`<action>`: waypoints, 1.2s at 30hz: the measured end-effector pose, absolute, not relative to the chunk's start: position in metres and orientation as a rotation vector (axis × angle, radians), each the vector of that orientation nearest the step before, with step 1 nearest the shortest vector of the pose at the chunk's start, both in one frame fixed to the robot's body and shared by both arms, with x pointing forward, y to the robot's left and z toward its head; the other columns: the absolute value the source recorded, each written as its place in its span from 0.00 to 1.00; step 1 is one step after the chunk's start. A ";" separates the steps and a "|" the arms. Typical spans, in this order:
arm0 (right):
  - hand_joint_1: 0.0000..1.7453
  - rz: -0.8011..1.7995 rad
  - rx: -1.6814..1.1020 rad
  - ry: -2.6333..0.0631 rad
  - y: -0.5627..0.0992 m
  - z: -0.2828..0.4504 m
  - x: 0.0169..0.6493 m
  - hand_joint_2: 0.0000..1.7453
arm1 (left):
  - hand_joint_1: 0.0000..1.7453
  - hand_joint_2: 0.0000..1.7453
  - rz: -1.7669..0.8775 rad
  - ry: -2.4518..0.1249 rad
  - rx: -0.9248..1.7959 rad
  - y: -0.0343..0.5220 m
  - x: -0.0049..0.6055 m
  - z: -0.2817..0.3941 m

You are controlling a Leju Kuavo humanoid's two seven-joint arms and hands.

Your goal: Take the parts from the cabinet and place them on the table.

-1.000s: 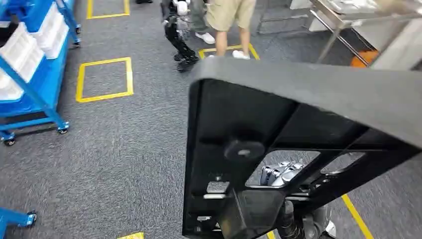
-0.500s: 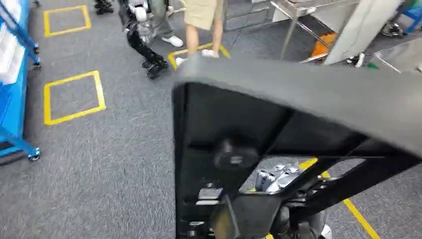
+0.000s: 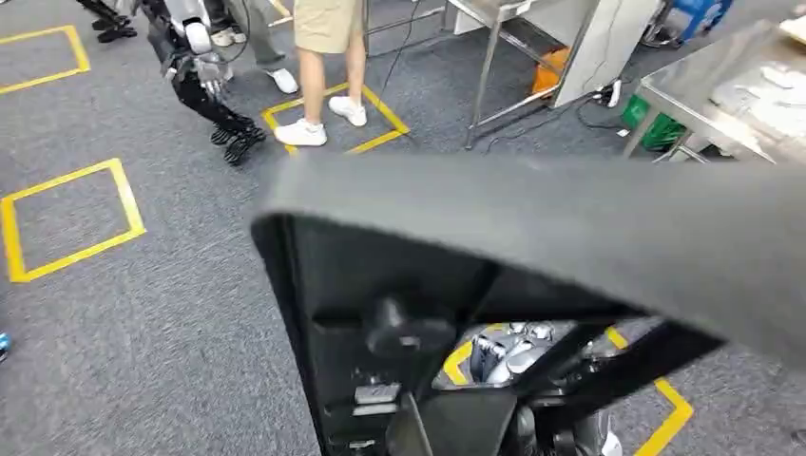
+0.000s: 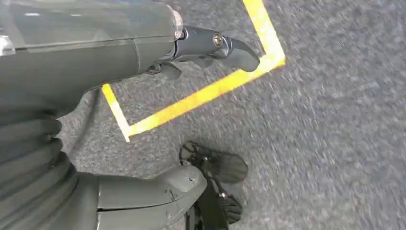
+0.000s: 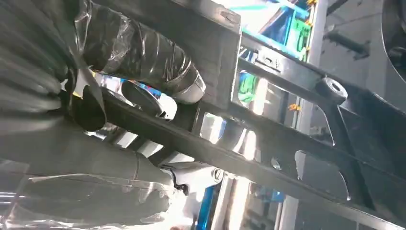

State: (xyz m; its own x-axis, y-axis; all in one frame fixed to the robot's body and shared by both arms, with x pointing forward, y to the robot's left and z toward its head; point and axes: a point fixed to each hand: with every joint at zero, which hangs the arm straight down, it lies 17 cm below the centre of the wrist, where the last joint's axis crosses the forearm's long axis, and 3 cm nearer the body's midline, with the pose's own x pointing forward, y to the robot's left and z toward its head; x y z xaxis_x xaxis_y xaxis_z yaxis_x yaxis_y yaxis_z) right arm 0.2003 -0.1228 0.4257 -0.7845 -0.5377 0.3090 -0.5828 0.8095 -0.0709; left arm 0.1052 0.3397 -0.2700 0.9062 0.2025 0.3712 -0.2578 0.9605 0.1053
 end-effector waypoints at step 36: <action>1.00 0.285 0.825 -2.651 -0.099 0.413 0.219 1.00 | 0.00 1.00 0.262 -0.363 0.141 0.327 0.105 -0.271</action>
